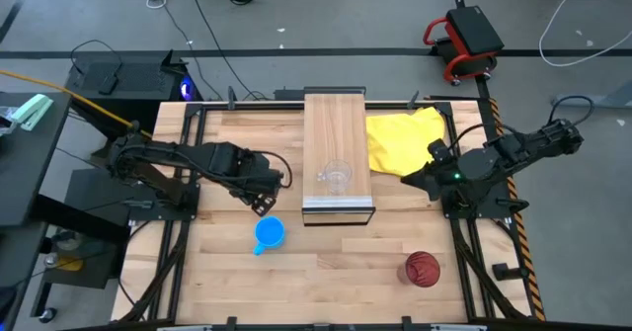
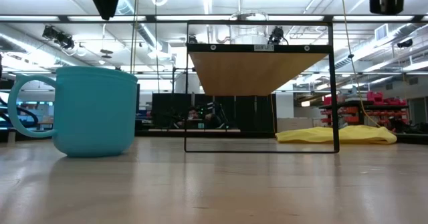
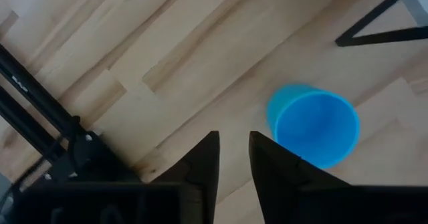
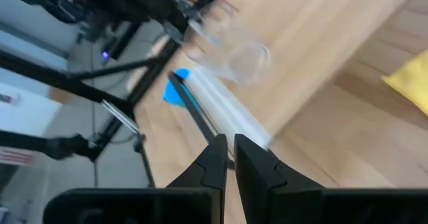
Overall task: Stack small to large cups/mugs on shelf
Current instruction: Put the blue mug on the shelf
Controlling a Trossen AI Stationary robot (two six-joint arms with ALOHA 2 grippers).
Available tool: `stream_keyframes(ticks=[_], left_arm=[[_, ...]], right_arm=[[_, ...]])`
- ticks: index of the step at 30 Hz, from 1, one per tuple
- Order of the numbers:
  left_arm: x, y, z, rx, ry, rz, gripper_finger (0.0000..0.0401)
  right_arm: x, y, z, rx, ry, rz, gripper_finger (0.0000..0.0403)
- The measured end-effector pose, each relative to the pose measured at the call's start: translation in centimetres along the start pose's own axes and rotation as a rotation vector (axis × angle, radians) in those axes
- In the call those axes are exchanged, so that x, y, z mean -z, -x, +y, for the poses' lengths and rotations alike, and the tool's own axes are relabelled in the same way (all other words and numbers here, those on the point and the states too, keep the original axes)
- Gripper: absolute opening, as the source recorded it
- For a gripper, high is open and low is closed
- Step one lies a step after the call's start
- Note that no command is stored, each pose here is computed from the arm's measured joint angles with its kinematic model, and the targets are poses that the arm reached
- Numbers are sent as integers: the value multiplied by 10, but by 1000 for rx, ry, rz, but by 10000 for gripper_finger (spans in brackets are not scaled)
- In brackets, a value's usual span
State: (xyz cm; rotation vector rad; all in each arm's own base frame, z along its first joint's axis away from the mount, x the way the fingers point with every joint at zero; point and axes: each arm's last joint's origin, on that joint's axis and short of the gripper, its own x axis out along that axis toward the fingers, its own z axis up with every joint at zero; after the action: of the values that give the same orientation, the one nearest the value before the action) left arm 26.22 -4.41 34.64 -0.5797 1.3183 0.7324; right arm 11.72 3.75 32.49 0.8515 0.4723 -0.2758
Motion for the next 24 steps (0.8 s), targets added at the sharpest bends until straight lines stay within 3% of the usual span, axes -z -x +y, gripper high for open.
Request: stream_keyframes(ticks=[12,18,24], left_arm=[[32,4,-18,4,114,-38,127],[56,-32,-19,-82,180,30,130],[64,-47,-21,97,254,4,126]], right_arm=[[11,4,-3,27,77,83,35],[15,5,-3,24,95,113,35],[16,6,-3,21,99,113,35]])
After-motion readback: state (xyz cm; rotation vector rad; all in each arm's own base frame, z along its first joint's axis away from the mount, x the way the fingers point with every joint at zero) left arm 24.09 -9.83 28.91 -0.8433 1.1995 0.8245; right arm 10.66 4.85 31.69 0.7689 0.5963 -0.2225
